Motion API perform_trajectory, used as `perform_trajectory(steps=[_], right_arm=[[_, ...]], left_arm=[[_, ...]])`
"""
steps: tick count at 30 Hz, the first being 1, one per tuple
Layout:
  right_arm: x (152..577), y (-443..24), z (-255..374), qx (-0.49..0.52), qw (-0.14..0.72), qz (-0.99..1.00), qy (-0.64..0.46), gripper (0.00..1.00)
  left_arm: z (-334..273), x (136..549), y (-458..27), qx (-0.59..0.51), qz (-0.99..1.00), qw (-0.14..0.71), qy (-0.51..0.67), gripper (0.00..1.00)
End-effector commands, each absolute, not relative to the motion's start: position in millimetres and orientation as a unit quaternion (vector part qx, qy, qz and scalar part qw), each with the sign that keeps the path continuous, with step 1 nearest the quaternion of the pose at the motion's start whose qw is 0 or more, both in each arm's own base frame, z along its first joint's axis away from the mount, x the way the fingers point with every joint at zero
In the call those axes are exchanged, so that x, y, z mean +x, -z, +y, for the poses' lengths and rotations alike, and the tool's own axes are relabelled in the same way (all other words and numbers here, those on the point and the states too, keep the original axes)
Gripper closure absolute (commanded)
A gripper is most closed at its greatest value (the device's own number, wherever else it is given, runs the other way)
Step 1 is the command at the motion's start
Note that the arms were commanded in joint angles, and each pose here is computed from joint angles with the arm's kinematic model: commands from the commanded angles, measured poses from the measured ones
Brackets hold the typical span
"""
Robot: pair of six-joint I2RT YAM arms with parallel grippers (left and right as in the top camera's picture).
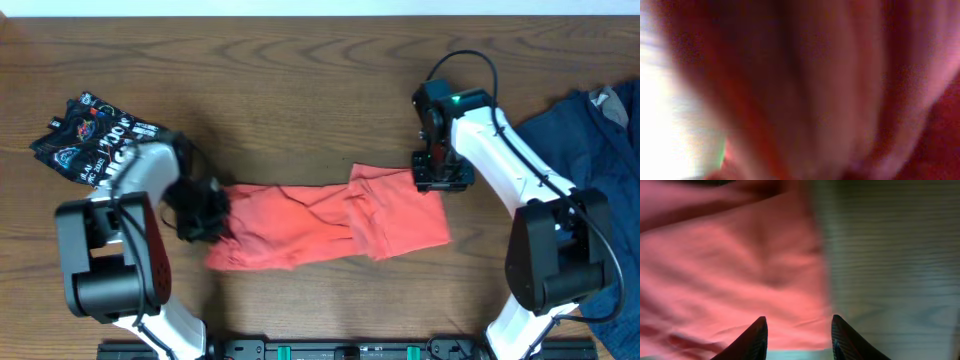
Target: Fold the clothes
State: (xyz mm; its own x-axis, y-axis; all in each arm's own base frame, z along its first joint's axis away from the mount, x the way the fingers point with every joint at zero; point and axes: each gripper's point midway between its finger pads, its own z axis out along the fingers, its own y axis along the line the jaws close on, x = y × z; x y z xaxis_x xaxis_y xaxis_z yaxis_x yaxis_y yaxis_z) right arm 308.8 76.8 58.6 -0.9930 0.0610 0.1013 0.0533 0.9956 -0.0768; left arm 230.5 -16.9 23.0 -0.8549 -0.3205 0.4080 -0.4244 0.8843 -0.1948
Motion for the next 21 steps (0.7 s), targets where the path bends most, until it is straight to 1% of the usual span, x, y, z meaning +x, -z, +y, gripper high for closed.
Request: perform_trajectory(steps=[1, 4, 6, 8, 12, 14, 18, 21], right_arm=[[315, -59, 48, -0.052, 0.048, -0.996, -0.054, 0.6], [317, -60, 30, -0.073, 0.049, -0.995, -0.051, 0.6], [317, -60, 19, -0.081, 0.053, -0.994, -0.05, 0.6], [315, -60, 11, -0.084, 0.057, -0.994, -0.049, 0.6], [315, -60, 3, -0.087, 0.059, -0.993, -0.048, 0.6], [315, -60, 1, -0.089, 0.059, -0.993, -0.048, 0.6], [315, -60, 1, -0.089, 0.059, -0.993, -0.048, 0.6], [315, -60, 1, -0.089, 0.059, -0.993, -0.048, 0.6]], left_arm=[[43, 257, -46, 0.223, -0.964, 0.139, -0.04, 0.94], [72, 271, -72, 0.256, -0.96, 0.115, -0.013, 0.94], [78, 275, -86, 0.28, -0.954, 0.109, -0.013, 0.94], [71, 274, -99, 0.293, -0.948, 0.119, -0.028, 0.94], [17, 264, -118, 0.272, -0.942, 0.168, -0.107, 0.94], [-8, 259, -123, 0.246, -0.943, 0.187, -0.121, 0.94], [-66, 254, -128, 0.164, -0.955, 0.199, -0.144, 0.94], [-110, 253, -128, 0.098, -0.963, 0.192, -0.16, 0.94]])
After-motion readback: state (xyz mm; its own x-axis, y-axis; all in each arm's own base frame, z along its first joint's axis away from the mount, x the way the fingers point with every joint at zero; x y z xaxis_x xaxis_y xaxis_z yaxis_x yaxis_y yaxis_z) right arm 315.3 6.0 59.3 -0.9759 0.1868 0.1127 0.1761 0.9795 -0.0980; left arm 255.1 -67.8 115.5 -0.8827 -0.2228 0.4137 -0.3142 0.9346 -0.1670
